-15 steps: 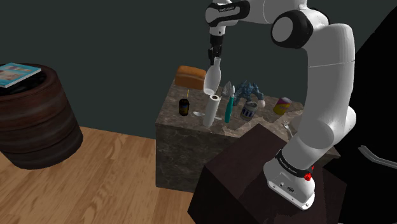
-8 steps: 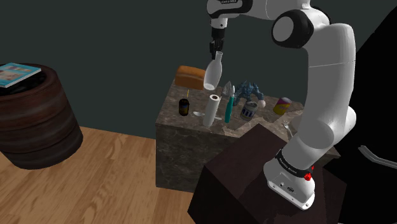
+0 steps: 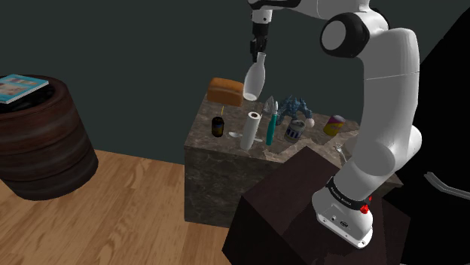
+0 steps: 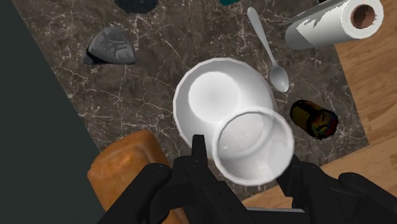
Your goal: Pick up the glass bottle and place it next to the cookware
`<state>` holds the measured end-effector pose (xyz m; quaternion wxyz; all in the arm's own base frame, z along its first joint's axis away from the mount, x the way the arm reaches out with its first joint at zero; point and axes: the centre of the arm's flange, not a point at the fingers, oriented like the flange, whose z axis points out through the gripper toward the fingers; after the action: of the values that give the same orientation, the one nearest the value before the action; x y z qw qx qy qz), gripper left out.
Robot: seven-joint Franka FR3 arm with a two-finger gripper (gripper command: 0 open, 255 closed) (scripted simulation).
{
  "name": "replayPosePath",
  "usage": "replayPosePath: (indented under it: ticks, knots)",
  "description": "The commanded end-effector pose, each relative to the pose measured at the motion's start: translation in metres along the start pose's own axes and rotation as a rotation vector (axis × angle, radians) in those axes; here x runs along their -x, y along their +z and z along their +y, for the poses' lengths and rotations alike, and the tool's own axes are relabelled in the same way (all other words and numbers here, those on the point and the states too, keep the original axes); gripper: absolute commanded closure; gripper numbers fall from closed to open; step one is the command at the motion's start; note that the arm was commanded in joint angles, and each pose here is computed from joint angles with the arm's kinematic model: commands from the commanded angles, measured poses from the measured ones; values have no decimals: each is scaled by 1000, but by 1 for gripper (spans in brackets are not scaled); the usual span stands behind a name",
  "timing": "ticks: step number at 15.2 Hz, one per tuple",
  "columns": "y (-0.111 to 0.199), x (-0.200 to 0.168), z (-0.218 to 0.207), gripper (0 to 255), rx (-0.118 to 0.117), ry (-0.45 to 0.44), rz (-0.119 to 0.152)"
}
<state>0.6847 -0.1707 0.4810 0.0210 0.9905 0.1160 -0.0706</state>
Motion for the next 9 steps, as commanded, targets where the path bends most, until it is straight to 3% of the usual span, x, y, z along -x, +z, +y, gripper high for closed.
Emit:
replayPosePath:
  ticks: [1,9]
  knots:
    - [-10,2,0,255,0,0,0]
    - [-52,8,1,255,0,0,0]
